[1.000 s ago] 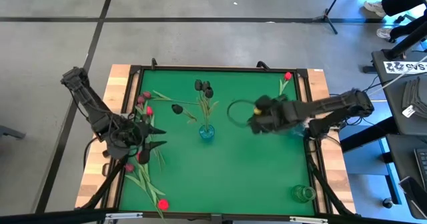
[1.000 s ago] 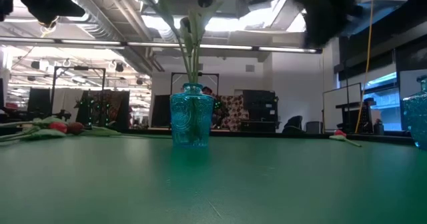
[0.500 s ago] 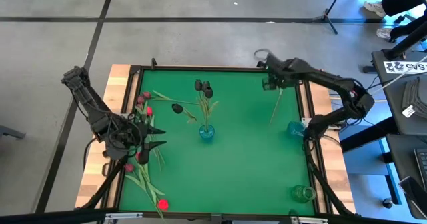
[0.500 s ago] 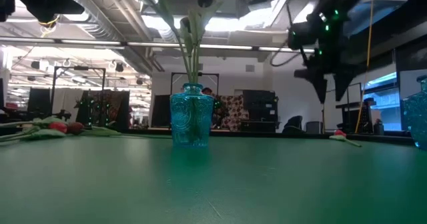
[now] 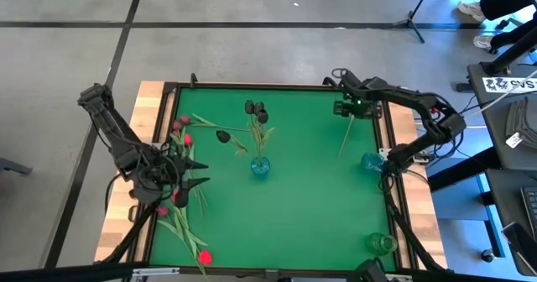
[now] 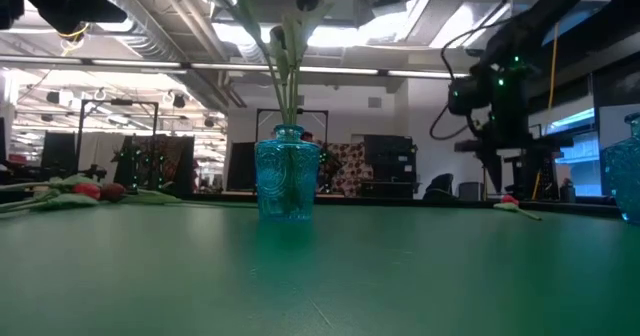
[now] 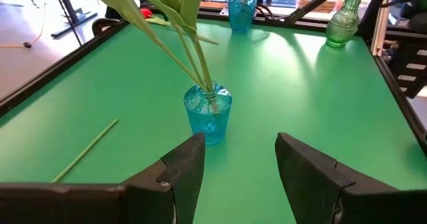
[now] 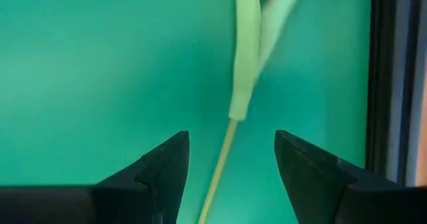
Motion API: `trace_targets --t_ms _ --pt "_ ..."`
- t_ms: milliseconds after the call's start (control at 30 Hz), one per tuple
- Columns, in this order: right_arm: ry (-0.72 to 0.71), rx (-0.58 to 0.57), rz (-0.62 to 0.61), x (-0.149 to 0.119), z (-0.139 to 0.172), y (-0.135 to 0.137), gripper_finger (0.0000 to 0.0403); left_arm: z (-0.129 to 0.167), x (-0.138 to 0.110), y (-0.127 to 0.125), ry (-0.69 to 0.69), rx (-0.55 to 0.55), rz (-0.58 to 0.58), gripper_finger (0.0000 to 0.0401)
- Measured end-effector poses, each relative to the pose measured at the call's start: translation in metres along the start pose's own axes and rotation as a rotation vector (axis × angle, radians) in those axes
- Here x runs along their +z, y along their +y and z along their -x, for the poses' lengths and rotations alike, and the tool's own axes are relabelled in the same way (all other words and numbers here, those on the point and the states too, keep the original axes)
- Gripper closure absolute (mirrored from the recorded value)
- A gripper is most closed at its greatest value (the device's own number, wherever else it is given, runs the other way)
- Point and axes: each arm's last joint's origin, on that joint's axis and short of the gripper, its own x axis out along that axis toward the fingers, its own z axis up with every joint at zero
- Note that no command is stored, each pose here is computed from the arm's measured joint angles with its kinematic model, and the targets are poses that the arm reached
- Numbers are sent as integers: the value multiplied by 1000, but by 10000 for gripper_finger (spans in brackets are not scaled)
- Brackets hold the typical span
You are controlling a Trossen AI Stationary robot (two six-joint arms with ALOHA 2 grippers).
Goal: Sort flowers into vase by color
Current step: Put the red flower into the right blue vase
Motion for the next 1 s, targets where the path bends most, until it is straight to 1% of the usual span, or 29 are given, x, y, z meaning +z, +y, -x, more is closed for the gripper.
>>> trace_targets --t_ms 100,233,367,433,567,800,933,1000 --pt "27 -27 -28 -5 -11 -4 197 -1 -1 -1 5 3 -2 221" --pt "16 -4 -78 -9 -22 -6 235 -3 -3 -3 14 4 -13 221" --pt "11 46 -111 -13 -31 -8 272 -4 -3 -5 13 2 -8 221" --pt "4 47 -127 -14 -33 -8 286 -4 -3 -6 12 0 -4 221" --pt "-26 35 -109 -17 -33 -5 318 -4 -3 -6 10 0 1 221" --pt "-72 26 -82 -24 -32 4 393 -4 0 -7 -25 13 22 221" --pt "-89 21 -45 -29 -31 9 392 -4 0 -7 -29 10 30 221" --pt "-104 30 -8 -35 -28 12 396 -4 0 -7 -29 9 34 221"
